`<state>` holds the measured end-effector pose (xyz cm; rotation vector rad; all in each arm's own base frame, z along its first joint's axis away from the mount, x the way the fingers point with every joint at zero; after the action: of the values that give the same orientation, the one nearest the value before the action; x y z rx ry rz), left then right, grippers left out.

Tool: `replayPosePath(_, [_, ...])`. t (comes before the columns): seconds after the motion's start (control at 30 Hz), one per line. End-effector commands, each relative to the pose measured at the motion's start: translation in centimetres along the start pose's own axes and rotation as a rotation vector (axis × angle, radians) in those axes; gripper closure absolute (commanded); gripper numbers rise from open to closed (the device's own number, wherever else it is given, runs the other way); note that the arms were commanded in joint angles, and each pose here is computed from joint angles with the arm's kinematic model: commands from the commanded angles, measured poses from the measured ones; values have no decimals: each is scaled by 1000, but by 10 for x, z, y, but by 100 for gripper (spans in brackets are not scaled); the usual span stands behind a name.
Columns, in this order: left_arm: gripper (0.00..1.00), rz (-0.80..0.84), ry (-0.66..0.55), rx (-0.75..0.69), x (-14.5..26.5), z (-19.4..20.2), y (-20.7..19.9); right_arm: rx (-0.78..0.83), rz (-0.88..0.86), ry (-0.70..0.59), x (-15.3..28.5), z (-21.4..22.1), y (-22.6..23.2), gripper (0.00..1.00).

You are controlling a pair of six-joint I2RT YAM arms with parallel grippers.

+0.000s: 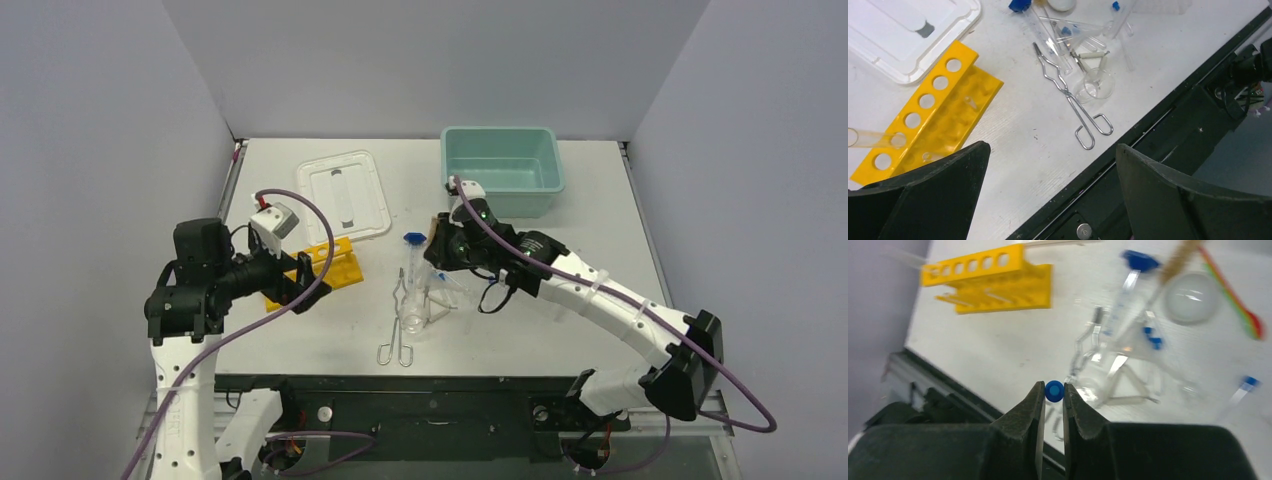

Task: Organize the chemistry lab equipment
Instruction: Insert the test tube into the slot of the test tube rack.

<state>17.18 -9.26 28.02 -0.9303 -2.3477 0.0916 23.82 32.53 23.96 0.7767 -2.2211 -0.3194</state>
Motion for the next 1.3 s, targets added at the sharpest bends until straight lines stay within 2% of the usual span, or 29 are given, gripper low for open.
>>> replayPosePath(0.0, [3, -127, -4, 81, -10, -14, 31, 80, 414, -122, 38, -7, -99, 100])
replayPosePath(0.17, [3, -166, 31, 119, -15, -11, 43, 25, 748, -216, 74, -2, -191, 100])
replayPosePath(0.33, [3, -172, 34, 111, -14, -11, 44, -6, 941, -259, 90, 5, -241, 100])
replayPosePath(0.43, [3, -176, 43, 112, -14, -9, 45, -30, 999, -260, 90, 16, -262, 100])
replayPosePath(0.7, [4, -182, 60, 122, -16, -6, 48, -62, 996, -246, 72, 31, -277, 100])
replayPosePath(1.27, [3, -209, 75, 132, -15, -1, 51, -76, 878, -222, 40, 42, -267, 100])
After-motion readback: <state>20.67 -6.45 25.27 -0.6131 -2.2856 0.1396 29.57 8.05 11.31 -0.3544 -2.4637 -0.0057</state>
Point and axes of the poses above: each gripper's point midway between its finger pads, its own x axis back along the fingers, its own y axis along the line the jaws close on, z = x × y, the point moved 1 cm from there along x, back along the fingers, and after that the axes turned 3 degrees about x, right-handed, at the moved point
